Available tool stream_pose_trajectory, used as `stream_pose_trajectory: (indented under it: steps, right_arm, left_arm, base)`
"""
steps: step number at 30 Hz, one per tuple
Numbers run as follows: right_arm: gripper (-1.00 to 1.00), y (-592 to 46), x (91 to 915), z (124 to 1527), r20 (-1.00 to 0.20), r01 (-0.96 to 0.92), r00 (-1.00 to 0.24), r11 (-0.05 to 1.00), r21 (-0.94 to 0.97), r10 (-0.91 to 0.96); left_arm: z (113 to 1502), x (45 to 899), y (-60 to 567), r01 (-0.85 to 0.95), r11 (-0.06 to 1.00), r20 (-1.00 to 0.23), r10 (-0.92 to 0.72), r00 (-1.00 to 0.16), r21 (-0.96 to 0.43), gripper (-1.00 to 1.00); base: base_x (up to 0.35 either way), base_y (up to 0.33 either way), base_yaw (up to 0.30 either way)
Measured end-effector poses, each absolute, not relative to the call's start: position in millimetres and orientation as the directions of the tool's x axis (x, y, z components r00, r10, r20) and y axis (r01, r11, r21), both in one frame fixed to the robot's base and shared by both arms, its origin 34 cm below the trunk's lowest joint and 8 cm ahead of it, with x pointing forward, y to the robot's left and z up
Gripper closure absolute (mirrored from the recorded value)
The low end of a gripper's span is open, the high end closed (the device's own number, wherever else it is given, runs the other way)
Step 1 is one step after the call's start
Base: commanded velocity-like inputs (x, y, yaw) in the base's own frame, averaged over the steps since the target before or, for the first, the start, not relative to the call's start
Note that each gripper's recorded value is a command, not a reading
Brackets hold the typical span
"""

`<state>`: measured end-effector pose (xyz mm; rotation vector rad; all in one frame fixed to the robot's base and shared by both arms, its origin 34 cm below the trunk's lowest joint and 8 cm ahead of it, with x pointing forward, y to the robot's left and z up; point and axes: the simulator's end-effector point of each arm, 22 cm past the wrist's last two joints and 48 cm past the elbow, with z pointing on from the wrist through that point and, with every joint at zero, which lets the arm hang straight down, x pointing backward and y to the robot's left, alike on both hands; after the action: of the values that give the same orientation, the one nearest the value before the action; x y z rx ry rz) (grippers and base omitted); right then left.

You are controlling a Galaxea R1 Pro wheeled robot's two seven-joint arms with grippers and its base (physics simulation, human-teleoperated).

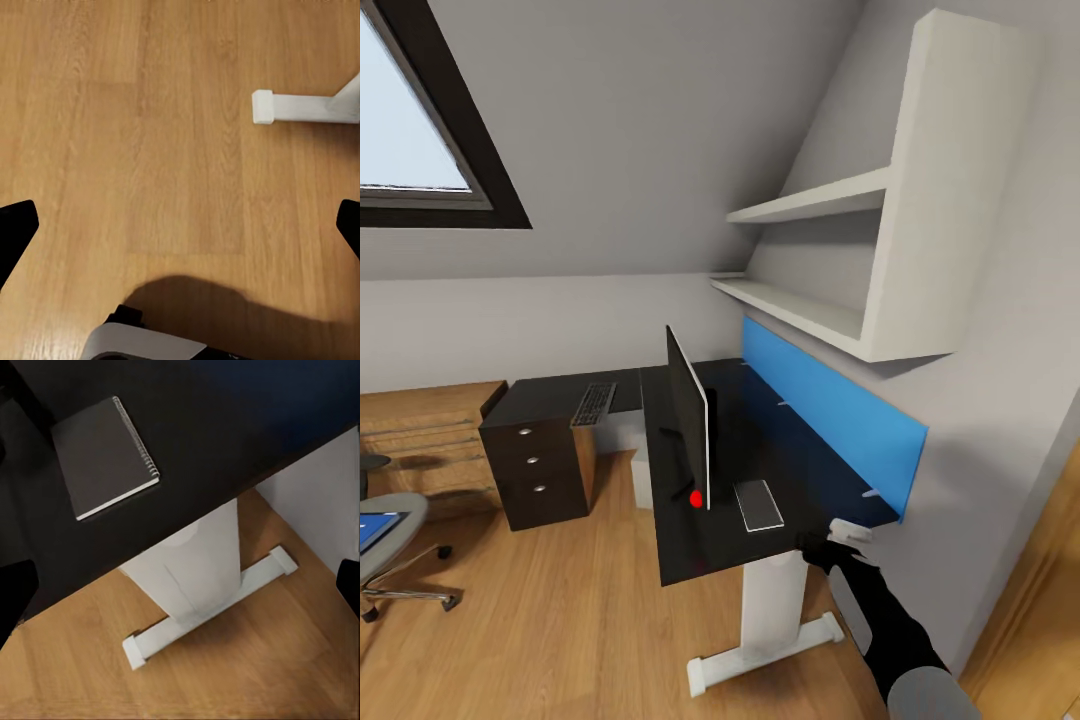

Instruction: In the bedroom, organize the workspace by keeping the computer under the desk, ensuring the monitor is on the desk, placing the keyboard on the desk next to the monitor, placing the mouse on the desk next to the keyboard, moving the folder from the swivel chair onto the desk next to the mouse, stacking the notebook on top of the folder with the pen on top of the notebook, and positioning the swivel chair next to the desk.

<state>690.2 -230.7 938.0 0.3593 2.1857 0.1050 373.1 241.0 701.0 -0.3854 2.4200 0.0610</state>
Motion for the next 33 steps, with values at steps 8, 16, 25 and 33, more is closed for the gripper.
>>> stream_pose_trajectory:
  steps: [8,16,25,33]
  right_arm:
    - [-1.0,-239.9,697.5,950.9,-0.79,0.196,-0.543,0.958,0.211,0.285]
    - [-1.0,-235.1,698.3,952.4,-0.792,0.181,-0.542,0.959,0.217,0.281]
    - [-1.0,-211.7,695.7,947.3,-0.799,0.109,-0.566,0.979,0.174,0.205]
    - [-1.0,-190.0,675.4,899.2,-0.791,0.033,-0.606,0.996,0.084,0.087]
  left_arm:
    - [700.8,372.0,241.7,-0.292,0.955,-0.635,-0.258,-0.728,-0.054,-1.0]
    - [700.5,371.6,241.9,-0.292,0.955,-0.634,-0.259,-0.729,-0.054,-1.0]
    - [700.3,371.4,248.2,-0.294,0.955,-0.636,-0.255,-0.728,-0.046,-1.0]
    - [699.8,366.6,298.9,-0.448,0.893,-0.636,-0.374,-0.675,-0.049,-1.0]
  base:
    - [0.161,0.0,0.0]
    - [0.314,0.0,0.0]
    - [0.327,0.0,0.0]
    - [0.328,0.0,0.0]
